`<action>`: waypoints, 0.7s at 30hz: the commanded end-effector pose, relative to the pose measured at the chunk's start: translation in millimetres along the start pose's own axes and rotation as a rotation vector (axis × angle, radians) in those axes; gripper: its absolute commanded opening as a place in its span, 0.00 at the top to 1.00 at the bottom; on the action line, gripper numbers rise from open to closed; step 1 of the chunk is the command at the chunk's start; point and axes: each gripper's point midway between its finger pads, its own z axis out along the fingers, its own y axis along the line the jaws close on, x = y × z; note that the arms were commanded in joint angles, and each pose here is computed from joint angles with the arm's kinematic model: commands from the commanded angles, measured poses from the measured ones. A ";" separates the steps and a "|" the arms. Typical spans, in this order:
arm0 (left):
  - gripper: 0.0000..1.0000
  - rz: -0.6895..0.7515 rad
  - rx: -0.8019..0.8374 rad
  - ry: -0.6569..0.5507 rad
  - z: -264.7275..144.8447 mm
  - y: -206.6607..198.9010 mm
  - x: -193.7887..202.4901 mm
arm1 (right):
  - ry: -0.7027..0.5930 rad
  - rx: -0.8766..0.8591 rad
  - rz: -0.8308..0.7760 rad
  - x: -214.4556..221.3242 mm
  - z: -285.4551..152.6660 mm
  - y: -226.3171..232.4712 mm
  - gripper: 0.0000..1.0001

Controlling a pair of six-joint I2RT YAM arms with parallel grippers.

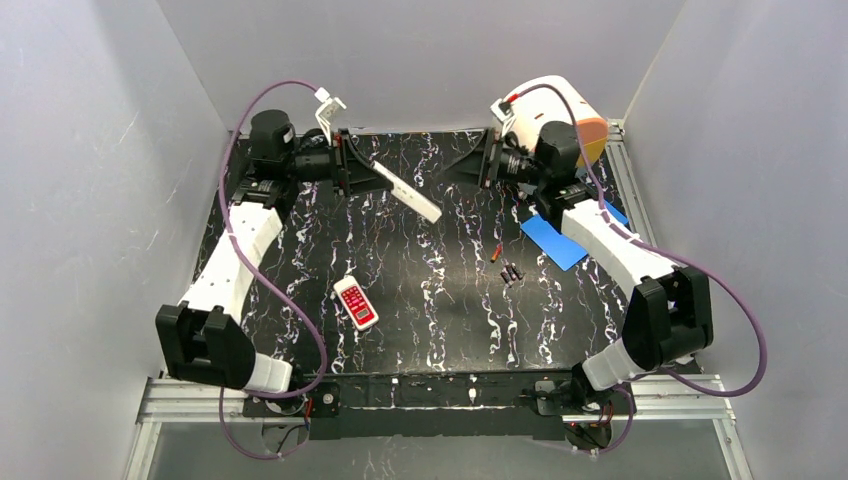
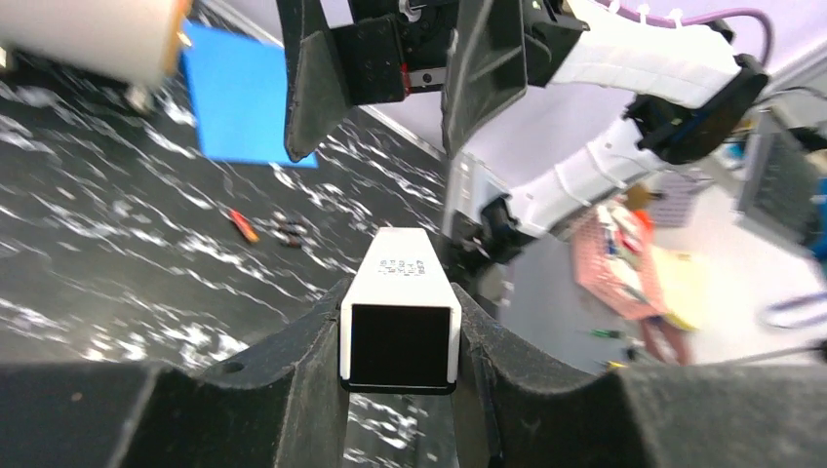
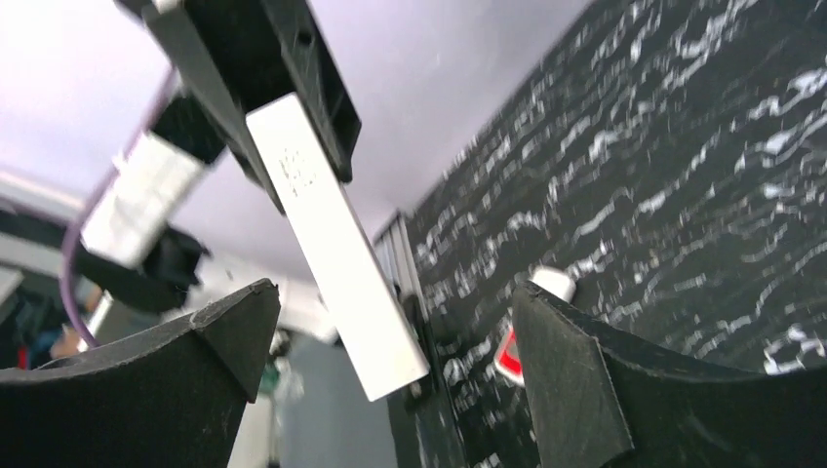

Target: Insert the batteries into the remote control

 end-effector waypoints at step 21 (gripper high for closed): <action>1.00 0.713 -0.013 -0.369 -15.3 -93.8 -102.4 | -0.337 -0.529 0.441 -92.3 9.5 147.5 0.35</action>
